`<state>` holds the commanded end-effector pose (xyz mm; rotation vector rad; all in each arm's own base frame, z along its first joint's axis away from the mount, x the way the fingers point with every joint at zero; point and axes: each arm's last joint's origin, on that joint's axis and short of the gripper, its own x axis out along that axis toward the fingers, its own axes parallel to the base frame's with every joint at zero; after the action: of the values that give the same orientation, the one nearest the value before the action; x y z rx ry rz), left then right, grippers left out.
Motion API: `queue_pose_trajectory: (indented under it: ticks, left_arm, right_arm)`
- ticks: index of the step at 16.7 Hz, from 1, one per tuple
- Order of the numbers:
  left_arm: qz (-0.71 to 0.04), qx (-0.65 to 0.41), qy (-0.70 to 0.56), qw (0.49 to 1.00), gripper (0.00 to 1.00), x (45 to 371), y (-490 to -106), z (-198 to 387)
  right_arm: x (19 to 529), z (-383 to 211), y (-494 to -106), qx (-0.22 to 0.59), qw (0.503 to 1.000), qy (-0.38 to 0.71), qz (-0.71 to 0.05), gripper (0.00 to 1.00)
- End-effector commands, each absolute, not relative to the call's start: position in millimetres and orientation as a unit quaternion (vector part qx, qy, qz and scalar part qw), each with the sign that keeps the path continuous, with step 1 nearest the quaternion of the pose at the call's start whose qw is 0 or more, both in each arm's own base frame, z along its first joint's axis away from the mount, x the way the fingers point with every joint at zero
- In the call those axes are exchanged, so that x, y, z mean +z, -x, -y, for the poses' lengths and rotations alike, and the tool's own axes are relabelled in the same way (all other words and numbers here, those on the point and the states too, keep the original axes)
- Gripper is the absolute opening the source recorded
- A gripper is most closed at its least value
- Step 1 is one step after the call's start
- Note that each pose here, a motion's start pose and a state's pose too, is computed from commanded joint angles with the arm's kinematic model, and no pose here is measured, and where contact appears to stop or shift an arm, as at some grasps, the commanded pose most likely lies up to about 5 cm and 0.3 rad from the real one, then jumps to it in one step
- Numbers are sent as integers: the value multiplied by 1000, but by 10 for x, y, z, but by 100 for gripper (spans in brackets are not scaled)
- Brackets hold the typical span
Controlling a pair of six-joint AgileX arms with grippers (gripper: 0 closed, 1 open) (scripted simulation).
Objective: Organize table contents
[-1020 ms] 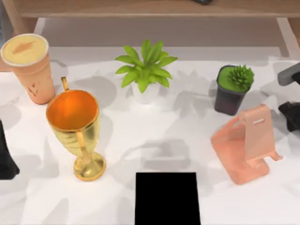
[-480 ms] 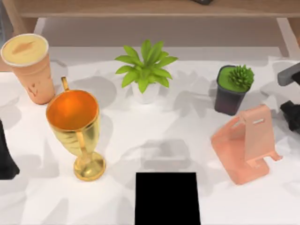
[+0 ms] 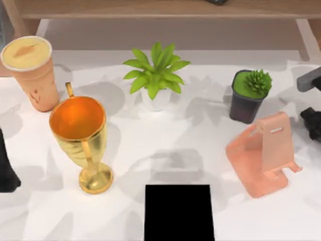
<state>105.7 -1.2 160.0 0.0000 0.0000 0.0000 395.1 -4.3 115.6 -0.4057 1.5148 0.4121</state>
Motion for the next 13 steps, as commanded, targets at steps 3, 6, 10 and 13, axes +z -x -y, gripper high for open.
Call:
queue_pose_trajectory:
  ticks: [3, 6, 10, 13]
  left_arm:
    - [0, 0, 0, 1000, 100, 1600, -1057, 12]
    - [0, 0, 0, 1000, 100, 1600, -1057, 12]
    - [0, 0, 0, 1000, 100, 1600, -1057, 12]
    - [0, 0, 0, 1000, 100, 1600, -1057, 12]
  right_arm:
    - [1391, 44, -4004, 183, 694, 184, -671, 0]
    - [1691, 44, -3983, 187, 679, 179, -687, 0]
    - [2120, 43, -3951, 185, 687, 181, -679, 0]
    - [2146, 44, -3947, 184, 689, 181, -677, 0]
